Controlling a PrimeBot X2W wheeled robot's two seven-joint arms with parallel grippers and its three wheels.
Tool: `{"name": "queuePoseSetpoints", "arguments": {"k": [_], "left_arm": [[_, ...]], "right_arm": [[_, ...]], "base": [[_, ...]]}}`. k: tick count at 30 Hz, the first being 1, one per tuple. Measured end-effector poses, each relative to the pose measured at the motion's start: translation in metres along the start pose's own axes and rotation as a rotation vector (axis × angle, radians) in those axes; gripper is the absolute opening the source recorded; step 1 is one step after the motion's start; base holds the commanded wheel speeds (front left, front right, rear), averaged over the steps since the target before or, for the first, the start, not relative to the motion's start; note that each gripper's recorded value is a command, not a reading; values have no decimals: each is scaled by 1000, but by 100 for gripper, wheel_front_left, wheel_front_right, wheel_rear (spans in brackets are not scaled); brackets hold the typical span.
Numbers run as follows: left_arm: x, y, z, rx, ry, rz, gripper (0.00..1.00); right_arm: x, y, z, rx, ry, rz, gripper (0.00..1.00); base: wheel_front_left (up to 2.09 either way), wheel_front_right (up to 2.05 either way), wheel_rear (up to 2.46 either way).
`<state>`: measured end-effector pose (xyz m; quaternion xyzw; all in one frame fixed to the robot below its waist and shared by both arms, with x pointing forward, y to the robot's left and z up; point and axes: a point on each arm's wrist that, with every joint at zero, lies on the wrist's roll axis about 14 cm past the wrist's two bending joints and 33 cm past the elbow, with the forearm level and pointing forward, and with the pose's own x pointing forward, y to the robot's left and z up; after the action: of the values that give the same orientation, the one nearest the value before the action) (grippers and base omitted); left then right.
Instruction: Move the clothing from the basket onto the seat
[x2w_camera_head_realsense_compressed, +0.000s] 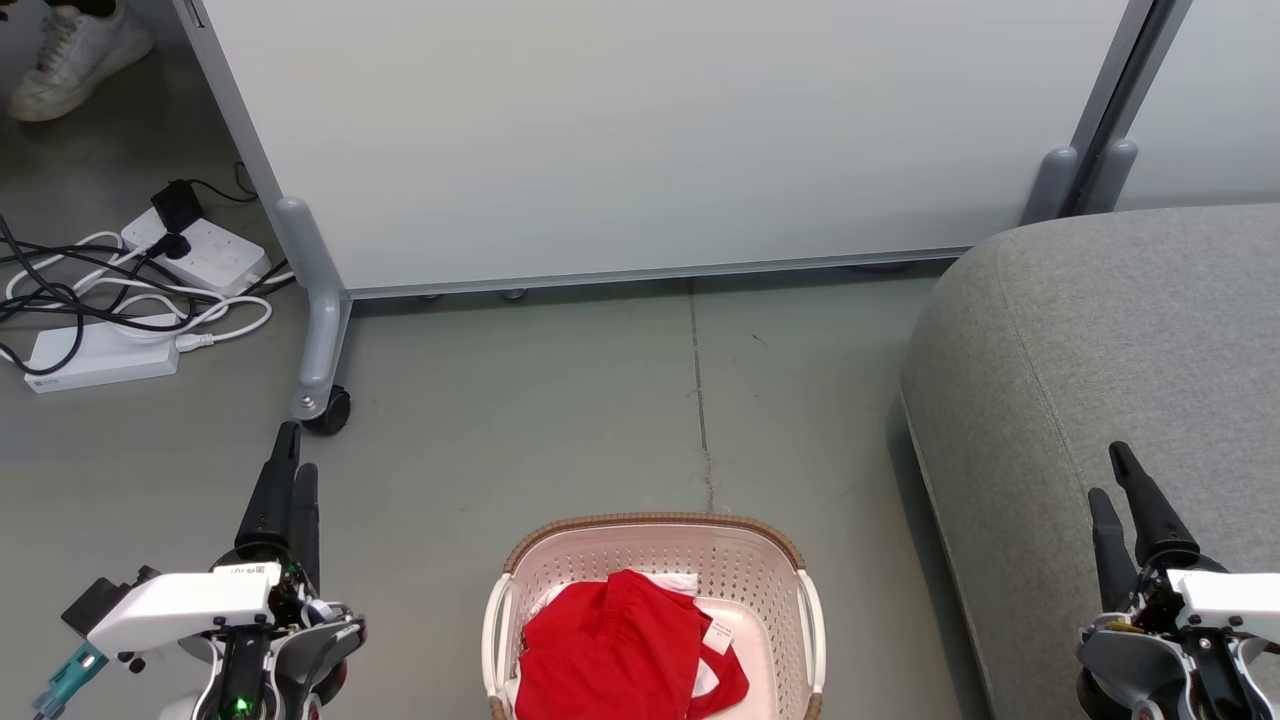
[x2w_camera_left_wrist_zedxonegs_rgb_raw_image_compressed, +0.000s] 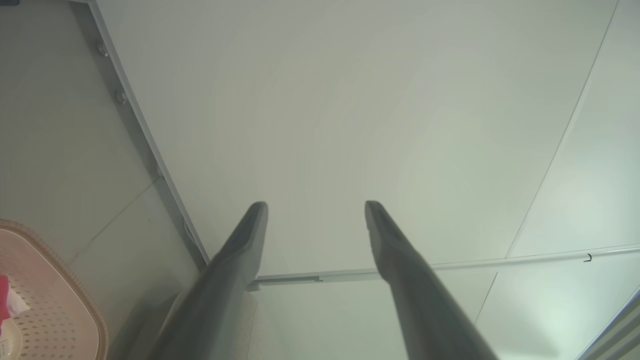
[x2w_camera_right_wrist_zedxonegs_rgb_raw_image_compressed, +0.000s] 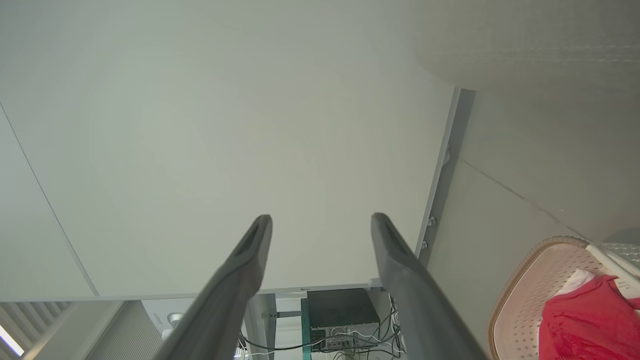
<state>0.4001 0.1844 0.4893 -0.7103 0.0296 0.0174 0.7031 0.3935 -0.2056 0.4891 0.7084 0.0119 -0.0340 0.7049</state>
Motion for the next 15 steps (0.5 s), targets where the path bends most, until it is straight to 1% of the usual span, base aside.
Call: {"name": "queuePoseSetpoints", "arguments": {"k": [3,7,9,15], "left_arm": [[1,-2,-1,11,-5,-7,100],[3,-9,-2,71,-7,-23,100],[5,-15,-2,114,-10,-40,100],[7,-29,-6,287,-10,-80,100]], "right_arm": [[0,2,0,-20,-7,4,100],[1,5,1,-76,-11,13,100],[3,10,3,-124,-17,25,100],[6,29,6,-305,-29,73,100]], "base": [[0,0,0],[0,0,0],[0,0,0],[0,0,0]]}}
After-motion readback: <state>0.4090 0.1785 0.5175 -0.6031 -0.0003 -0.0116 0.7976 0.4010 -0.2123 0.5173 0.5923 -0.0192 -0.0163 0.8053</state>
